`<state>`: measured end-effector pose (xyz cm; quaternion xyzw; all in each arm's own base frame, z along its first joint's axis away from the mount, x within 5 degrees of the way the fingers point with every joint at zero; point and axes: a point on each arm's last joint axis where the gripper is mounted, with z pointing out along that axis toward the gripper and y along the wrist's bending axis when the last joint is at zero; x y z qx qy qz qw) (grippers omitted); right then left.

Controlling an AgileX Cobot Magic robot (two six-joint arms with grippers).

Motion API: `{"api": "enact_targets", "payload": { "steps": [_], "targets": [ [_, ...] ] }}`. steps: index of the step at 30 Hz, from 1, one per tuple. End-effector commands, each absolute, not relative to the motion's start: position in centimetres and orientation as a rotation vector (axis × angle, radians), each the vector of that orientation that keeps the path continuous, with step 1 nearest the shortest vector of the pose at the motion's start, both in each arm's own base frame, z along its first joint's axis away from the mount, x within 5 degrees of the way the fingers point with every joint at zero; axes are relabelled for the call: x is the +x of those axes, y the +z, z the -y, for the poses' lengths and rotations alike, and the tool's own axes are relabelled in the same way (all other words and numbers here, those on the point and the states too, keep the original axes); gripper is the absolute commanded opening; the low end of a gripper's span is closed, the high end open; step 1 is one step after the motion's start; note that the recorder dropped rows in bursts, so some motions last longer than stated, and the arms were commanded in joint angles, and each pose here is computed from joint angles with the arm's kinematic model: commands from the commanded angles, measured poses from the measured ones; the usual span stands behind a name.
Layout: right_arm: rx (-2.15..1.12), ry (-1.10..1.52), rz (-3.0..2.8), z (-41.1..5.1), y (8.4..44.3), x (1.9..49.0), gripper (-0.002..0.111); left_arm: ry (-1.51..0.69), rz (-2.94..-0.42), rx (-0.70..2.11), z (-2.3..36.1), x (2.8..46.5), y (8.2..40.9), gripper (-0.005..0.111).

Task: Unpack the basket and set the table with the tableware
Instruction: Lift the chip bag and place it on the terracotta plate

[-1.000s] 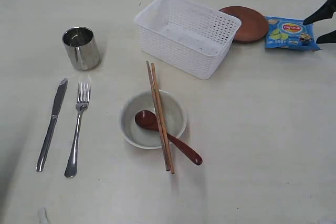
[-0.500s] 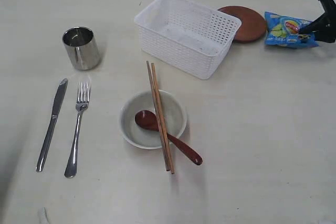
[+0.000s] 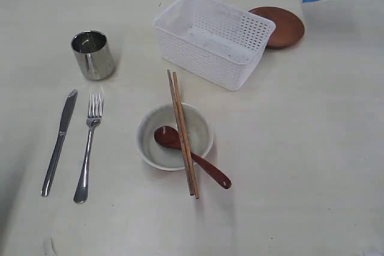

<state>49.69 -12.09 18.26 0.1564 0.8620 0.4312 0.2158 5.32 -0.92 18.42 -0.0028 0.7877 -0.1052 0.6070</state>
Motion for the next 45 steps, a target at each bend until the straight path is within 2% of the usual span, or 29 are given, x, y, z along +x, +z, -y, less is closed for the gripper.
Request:
{"api": "enact_targets", "payload": {
  "steps": [1, 3, 6, 11, 19, 26, 28, 34, 39, 42, 45],
  "targets": [
    [0.243, 1.231, -2.478, 5.6, 17.3, 50.8, -0.001, -0.246, -1.809, -0.009, 0.9, 5.3, 18.4, 0.000],
    [0.158, 1.084, -2.544, 2.5, 16.3, 51.5, -0.001, -0.246, -1.809, -0.009, 0.9, 5.3, 18.4, 0.000],
    [0.089, 0.960, -2.576, 1.5, 16.0, 51.9, -0.001, -0.246, -1.809, -0.009, 0.9, 5.3, 18.4, 0.000],
    [0.113, 0.938, -2.591, 2.1, 15.7, 51.9, -0.001, -0.246, -1.809, -0.009, 0.9, 5.3, 18.4, 0.000],
    [0.168, 1.015, -2.665, 1.9, 13.1, 51.7, -0.001, -0.246, -1.809, -0.009, 0.9, 5.3, 18.4, 0.000],
    [0.201, 1.013, -2.660, 2.7, 13.1, 51.7, 0.000, -0.246, -1.809, -0.009, 0.9, 5.3, 18.4, 0.000],
    [0.203, 1.014, -2.661, 2.7, 13.1, 51.6, 0.007, -0.246, -1.809, -0.009, 0.9, 5.3, 18.4, 0.000],
    [0.223, 1.026, -2.666, 2.7, 13.1, 51.6, 0.051, -0.246, -1.809, -0.009, 0.9, 5.3, 18.4, 0.000],
    [0.223, 1.072, -2.647, 2.9, 13.8, 51.7, 0.053, -0.246, -1.809, -0.009, 0.9, 5.3, 18.4, 0.000],
    [0.224, 1.183, -2.554, 3.6, 16.1, 52.0, 0.053, -0.246, -1.809, -0.009, 0.9, 5.3, 18.4, 0.000],
    [0.197, 1.171, -2.459, 4.5, 19.3, 52.4, 0.053, -0.246, -1.809, -0.009, 0.9, 5.3, 18.4, 0.000]
  ]
}}
